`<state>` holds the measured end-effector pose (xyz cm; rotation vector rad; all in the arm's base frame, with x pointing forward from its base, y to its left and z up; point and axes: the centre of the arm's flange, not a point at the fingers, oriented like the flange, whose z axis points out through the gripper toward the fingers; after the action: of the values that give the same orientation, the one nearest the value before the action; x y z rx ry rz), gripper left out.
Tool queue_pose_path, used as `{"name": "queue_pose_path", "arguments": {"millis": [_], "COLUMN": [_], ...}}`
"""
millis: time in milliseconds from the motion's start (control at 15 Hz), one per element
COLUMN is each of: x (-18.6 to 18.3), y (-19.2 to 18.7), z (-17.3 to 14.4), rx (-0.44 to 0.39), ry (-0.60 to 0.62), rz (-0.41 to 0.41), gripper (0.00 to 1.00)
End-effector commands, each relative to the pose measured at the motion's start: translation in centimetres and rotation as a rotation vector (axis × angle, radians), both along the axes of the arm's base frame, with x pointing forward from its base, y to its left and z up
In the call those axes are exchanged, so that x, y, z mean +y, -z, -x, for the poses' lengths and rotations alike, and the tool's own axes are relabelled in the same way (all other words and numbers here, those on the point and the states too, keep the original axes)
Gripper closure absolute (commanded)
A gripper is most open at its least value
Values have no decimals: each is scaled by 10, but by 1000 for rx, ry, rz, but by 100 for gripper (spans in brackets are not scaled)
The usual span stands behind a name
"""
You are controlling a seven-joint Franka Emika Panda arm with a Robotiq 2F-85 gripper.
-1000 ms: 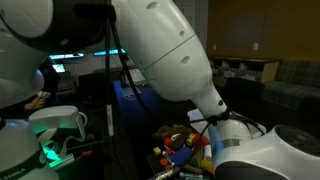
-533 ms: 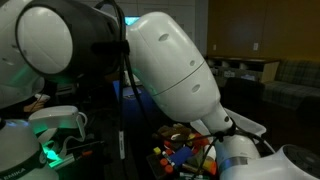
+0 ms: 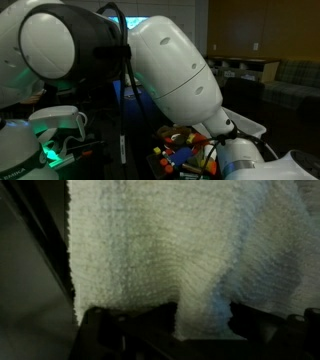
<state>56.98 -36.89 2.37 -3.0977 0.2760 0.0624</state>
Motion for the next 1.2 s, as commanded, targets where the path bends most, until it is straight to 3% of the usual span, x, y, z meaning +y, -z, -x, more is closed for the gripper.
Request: {"name": "queue_pose_path", "arguments": {"millis": [0,67,200,800,1133], "x": [10,13,17,40,95], "y": [-2,-5,-11,-13,-13], "z": [16,21,33,110,131], "rx": [74,85,110,243,272], "ry": [-19,-23,-20,72,27], "rz": [0,3,0,-26,-110], "gripper": [79,88,90,88,88]}}
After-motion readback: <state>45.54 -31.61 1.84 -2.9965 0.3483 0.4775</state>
